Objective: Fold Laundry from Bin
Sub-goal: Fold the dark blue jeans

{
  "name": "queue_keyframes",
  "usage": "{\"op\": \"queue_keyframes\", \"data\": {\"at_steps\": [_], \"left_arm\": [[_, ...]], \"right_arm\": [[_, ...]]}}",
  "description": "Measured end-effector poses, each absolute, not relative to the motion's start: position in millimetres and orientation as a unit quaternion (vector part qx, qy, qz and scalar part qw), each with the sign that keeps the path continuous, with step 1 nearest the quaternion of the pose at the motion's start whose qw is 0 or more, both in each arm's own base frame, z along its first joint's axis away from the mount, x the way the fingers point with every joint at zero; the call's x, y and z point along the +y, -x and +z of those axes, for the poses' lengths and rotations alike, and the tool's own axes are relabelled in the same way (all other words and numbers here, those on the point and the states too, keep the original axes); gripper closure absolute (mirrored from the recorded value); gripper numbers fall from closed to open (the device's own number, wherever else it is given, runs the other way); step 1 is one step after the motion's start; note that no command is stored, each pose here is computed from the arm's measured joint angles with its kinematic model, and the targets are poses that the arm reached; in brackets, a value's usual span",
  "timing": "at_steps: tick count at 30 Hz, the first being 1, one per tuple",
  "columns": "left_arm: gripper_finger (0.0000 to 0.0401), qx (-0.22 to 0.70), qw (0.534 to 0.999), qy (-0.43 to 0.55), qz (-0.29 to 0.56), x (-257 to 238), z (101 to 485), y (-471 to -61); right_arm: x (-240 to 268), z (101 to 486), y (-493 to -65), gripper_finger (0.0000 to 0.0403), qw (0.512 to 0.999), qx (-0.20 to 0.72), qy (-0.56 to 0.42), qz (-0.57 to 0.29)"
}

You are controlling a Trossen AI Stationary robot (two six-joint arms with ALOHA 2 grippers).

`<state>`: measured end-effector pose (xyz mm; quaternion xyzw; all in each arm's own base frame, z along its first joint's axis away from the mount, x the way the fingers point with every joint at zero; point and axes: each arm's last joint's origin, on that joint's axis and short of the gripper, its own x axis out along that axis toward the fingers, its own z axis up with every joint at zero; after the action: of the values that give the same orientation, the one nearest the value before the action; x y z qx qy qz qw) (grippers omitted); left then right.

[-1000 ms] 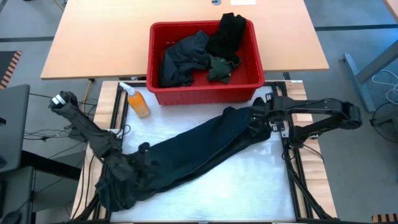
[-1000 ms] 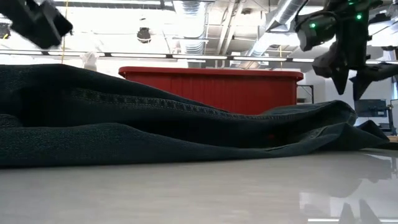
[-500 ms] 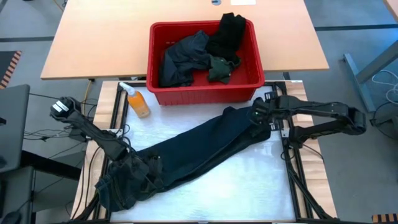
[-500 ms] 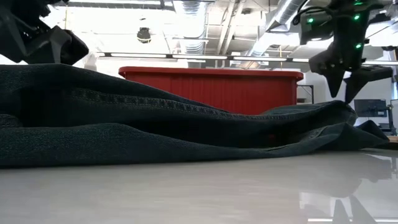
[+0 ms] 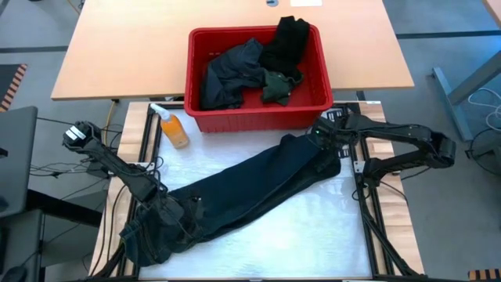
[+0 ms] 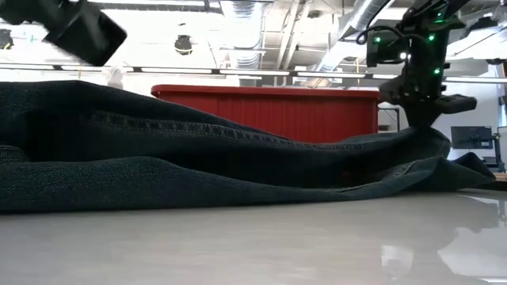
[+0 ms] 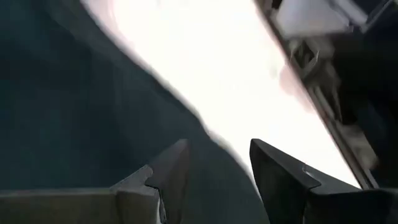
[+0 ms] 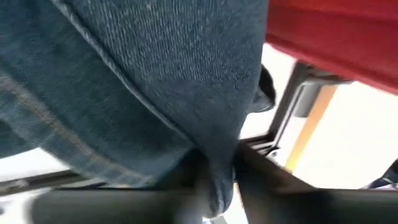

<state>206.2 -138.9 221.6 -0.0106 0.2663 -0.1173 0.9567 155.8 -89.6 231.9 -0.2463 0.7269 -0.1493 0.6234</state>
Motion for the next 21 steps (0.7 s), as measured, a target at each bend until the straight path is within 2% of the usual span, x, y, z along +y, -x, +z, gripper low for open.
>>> {"op": "queue_keyframes", "data": {"at_steps": [1,2,5,10,17,21], "left_arm": [[0.0239,0.236,0.966,0.0,-0.103,-138,226,-210],[0.0239,0.205,0.976,-0.005,-0.079,-137,231,-213],[0.0239,0.125,0.992,-0.01,-0.004,-132,242,-225],[0.0237,0.032,0.999,-0.012,0.038,-114,248,-254],[0.02,0.002,0.995,-0.073,0.074,-74,256,-328],[0.0167,0.015,0.986,-0.121,0.113,-54,268,-378]], "right_arm": [[-90,233,-157,0.0359,0.625,0.723,0.251,-0.153],[-89,234,-157,0.0375,0.626,0.72,0.255,-0.156],[-86,243,-161,0.0371,0.639,0.706,0.254,-0.17],[-67,274,-176,0.0374,0.679,0.66,0.267,-0.179],[-36,319,-192,0.0376,0.758,0.569,0.25,-0.198],[-27,328,-195,0.0376,0.773,0.553,0.239,-0.201]]}}
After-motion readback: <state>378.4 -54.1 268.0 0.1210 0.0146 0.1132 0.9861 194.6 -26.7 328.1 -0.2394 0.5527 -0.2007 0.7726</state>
